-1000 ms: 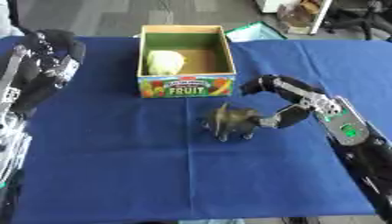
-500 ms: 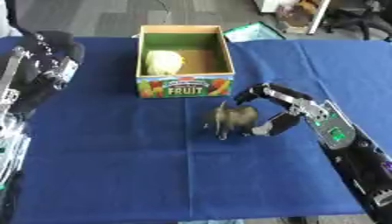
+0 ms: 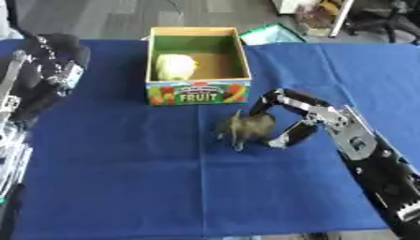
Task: Pick up objects on the table and place them in the box.
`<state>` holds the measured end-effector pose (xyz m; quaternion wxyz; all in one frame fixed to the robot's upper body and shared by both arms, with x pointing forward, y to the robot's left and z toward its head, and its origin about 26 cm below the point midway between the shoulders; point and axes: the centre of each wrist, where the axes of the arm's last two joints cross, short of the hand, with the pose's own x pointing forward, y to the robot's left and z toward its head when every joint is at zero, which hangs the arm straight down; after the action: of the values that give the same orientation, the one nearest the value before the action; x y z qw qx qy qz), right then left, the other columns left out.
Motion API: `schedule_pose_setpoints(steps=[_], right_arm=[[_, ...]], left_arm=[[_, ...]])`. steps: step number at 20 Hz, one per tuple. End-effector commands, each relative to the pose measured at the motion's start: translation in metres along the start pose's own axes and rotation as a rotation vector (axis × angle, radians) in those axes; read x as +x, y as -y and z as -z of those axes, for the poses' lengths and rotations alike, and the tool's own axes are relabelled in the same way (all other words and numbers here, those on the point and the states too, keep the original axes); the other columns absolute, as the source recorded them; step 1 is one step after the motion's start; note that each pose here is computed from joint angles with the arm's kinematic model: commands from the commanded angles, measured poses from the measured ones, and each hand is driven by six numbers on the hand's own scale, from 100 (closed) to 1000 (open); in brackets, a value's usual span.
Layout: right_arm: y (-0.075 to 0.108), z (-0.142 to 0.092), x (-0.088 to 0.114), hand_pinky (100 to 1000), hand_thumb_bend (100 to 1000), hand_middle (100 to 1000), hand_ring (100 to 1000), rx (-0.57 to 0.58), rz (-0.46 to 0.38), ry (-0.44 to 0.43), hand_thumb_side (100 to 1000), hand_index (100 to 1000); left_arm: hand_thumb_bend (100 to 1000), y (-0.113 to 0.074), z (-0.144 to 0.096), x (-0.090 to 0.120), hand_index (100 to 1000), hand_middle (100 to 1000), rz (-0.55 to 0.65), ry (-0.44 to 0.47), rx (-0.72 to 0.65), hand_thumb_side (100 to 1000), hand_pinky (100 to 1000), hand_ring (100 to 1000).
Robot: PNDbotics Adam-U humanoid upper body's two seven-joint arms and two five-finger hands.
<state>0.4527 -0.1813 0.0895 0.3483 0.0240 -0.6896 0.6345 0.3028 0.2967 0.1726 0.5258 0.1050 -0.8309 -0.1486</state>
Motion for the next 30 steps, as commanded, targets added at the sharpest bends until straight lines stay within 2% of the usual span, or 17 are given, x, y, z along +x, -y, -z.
schedule_pose_setpoints(steps=[1, 7, 12, 13, 14, 15, 19, 23, 30], right_arm=[[0.016, 0.004, 0.008, 612, 290, 438, 559, 0.279, -0.263, 0.249, 100, 583], [0.024, 0.006, 0.013, 575, 262, 392, 527, 0.211, -0.264, 0.277, 100, 539], [0.050, 0.002, 0.018, 572, 248, 374, 523, 0.097, -0.263, 0.319, 100, 529], [0.056, 0.000, 0.018, 571, 100, 372, 522, 0.074, -0.260, 0.321, 100, 527], [0.060, -0.002, 0.016, 571, 234, 365, 521, 0.052, -0.253, 0.319, 100, 524], [0.064, -0.004, 0.014, 571, 231, 364, 521, 0.029, -0.243, 0.314, 100, 524], [0.078, -0.009, 0.004, 575, 215, 353, 523, -0.091, -0.193, 0.275, 100, 519], [0.093, -0.006, 0.004, 576, 205, 349, 522, -0.209, -0.164, 0.222, 100, 520], [0.111, 0.000, 0.006, 576, 192, 346, 521, -0.398, -0.139, 0.082, 100, 521]], left_arm=[[348, -0.002, 0.002, 0.008, 729, 621, 0.015, 0.028, -0.005, 404, 671, 775], [345, -0.002, 0.001, 0.006, 730, 621, 0.014, 0.021, -0.003, 408, 672, 775], [344, -0.002, 0.001, 0.007, 730, 620, 0.012, 0.023, 0.002, 406, 671, 774], [343, -0.002, 0.001, 0.007, 730, 620, 0.009, 0.024, 0.001, 406, 671, 774], [343, -0.002, 0.001, 0.007, 730, 620, 0.007, 0.025, -0.001, 406, 670, 774], [343, -0.001, 0.001, 0.007, 730, 620, 0.005, 0.027, -0.002, 406, 670, 774], [335, 0.002, 0.002, 0.009, 730, 621, -0.009, 0.035, -0.010, 410, 669, 774], [332, 0.005, 0.006, 0.012, 730, 620, -0.023, 0.052, -0.024, 410, 669, 774], [339, 0.016, 0.015, 0.023, 730, 619, -0.067, 0.104, -0.085, 404, 668, 774]])
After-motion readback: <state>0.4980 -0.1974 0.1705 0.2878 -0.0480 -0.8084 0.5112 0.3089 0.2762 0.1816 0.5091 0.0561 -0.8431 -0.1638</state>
